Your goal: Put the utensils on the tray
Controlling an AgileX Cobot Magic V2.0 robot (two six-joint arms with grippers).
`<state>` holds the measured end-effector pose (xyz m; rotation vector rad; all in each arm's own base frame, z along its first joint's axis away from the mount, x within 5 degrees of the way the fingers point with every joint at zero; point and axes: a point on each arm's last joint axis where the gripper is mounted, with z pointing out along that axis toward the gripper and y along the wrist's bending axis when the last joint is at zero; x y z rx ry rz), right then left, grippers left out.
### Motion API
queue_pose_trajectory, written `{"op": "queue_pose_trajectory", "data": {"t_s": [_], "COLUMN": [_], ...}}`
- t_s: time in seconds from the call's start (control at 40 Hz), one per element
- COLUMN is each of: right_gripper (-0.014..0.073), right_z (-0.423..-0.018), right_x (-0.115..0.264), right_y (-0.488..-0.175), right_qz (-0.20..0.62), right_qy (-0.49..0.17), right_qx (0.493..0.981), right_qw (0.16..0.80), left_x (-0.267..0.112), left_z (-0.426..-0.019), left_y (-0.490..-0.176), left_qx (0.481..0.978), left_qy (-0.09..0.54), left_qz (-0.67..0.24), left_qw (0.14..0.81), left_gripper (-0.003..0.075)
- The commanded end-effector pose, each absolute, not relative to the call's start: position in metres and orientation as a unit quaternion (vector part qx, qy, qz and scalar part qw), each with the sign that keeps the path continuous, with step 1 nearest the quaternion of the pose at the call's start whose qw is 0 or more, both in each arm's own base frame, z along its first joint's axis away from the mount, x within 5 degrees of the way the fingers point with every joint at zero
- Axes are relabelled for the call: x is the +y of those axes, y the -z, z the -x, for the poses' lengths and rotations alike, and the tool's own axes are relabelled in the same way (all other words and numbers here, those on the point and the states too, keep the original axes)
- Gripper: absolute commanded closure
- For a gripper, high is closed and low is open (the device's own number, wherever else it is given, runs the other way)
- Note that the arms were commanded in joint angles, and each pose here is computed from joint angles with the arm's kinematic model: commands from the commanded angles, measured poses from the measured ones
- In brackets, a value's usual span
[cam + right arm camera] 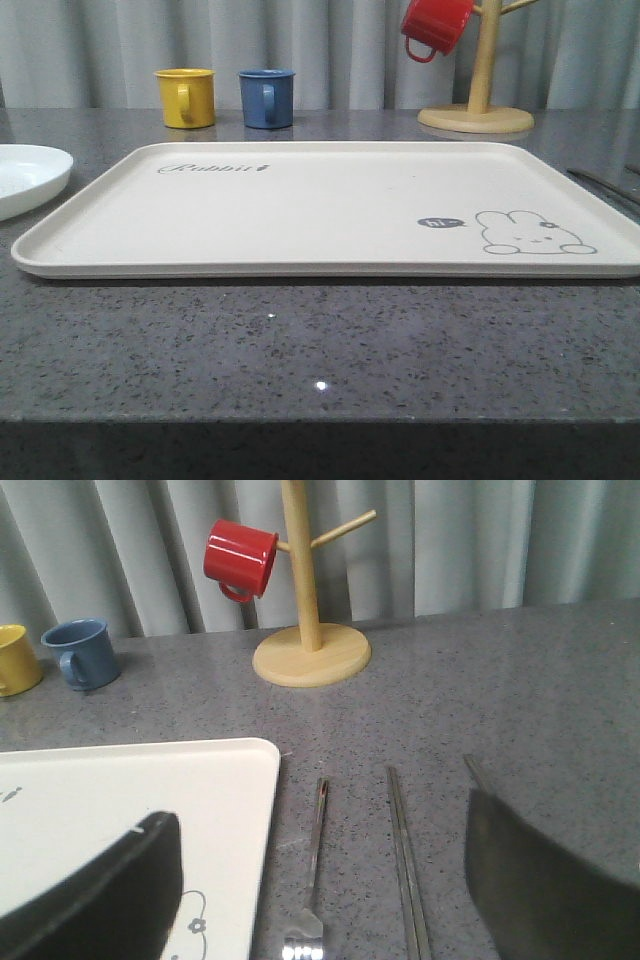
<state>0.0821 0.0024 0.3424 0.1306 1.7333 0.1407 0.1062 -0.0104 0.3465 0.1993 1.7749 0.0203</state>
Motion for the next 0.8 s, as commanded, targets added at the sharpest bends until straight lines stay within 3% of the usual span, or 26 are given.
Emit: {"op": "queue_pose_trajectory", "data": {"t_s": [0.0, 0.2, 0.3, 0.575, 0.774], "right_gripper": [-0.0007, -0.0007, -0.0007, -0.0007, -0.0007], "right_z": [-0.083, -0.083, -0.083, -0.083, -0.083], "right_x": [0.000, 0.000, 0.000, 0.000, 0.000], "right_y": [-0.359, -0.359, -0.359, -0.359, -0.359], "right_qz": [-0.057, -0.057, -0.057, -0.057, -0.057], "right_qy": [-0.052, -0.052, -0.052, -0.052, -0.052], "right_qx": [0.729, 0.729, 0.729, 0.729, 0.729], "right_qw": [0.680, 0.680, 0.680, 0.680, 0.680], "left_x": [-0.013, -0.023, -0.035, -0.063, -0.068], "left_z": [-0.128, -0.188, -0.212, -0.256, -0.277], "left_y": [-0.363, -0.351, -0.343, -0.314, -0.295], "left_qx": [0.792, 0.890, 0.913, 0.921, 0.927], "left_qy": [-0.017, -0.016, -0.006, -0.024, -0.027], "left_qz": [-0.104, -0.185, -0.235, -0.317, -0.323], "left_qw": [0.602, 0.417, 0.333, 0.225, 0.188], "left_gripper": [0.0155, 0.0156, 0.0155, 0.0156, 0.0168]}}
